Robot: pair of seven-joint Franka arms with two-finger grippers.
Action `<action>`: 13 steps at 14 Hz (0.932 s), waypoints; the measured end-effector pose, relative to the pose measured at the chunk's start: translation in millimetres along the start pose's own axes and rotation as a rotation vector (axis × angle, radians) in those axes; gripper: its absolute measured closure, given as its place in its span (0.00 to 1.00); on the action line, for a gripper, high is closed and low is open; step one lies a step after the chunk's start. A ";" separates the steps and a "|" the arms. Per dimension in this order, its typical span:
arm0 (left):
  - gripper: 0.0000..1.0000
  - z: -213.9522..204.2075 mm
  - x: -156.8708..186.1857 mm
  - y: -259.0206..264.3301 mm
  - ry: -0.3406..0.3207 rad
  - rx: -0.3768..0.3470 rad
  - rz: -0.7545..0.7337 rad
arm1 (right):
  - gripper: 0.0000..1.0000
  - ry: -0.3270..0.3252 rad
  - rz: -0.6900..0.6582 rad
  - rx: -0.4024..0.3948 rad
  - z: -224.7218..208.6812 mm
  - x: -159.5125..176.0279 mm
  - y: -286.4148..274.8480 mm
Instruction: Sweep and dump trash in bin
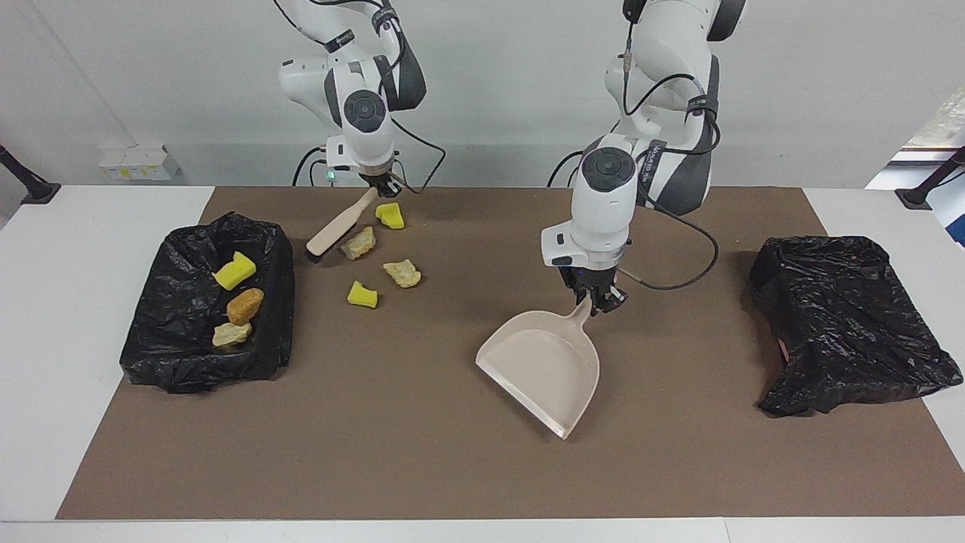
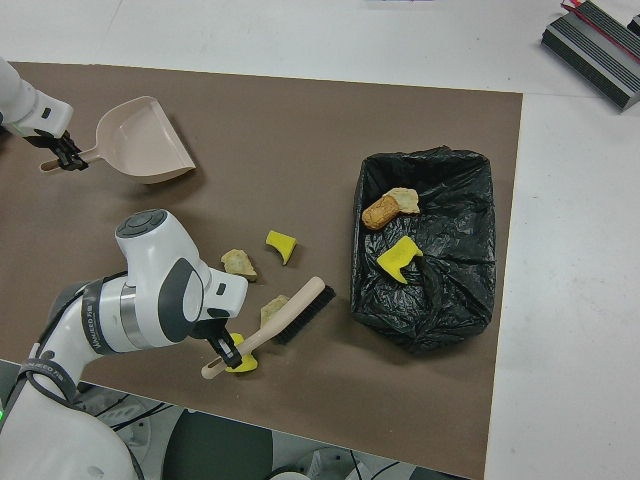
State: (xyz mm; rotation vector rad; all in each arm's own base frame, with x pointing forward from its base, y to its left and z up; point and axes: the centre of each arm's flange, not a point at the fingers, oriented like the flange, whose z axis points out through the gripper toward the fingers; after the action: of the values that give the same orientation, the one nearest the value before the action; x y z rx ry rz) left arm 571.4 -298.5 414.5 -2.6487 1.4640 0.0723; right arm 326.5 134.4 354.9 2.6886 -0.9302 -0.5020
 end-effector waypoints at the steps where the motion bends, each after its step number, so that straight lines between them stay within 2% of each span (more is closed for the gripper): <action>1: 0.68 2.4 -2.5 2.3 -0.015 -0.008 0.093 | 0.74 -0.010 -0.011 0.014 3.8 1.7 -2.3; 3: 0.68 8.8 -6.9 6.2 -0.029 -0.019 0.232 | 0.74 -0.020 -0.061 0.059 7.5 4.0 -11.5; 5: 0.68 16.0 -12.3 16.8 -0.037 -0.027 0.309 | 0.74 -0.029 -0.101 0.089 4.1 5.9 -24.6; 9: 0.68 34.7 -23.2 74.4 0.040 0.026 0.467 | 0.74 -0.044 -0.129 0.155 -26.3 23.5 -71.1; 13: 0.68 36.5 -34.2 129.9 0.051 0.038 0.543 | 0.74 -0.114 -0.158 0.251 -54.5 26.6 -131.3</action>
State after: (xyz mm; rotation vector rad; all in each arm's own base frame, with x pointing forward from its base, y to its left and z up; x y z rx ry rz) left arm 443.7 -333.7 371.6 -2.1623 2.1306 0.0213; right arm 439.6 224.5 353.1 3.0053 -0.8659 -0.6138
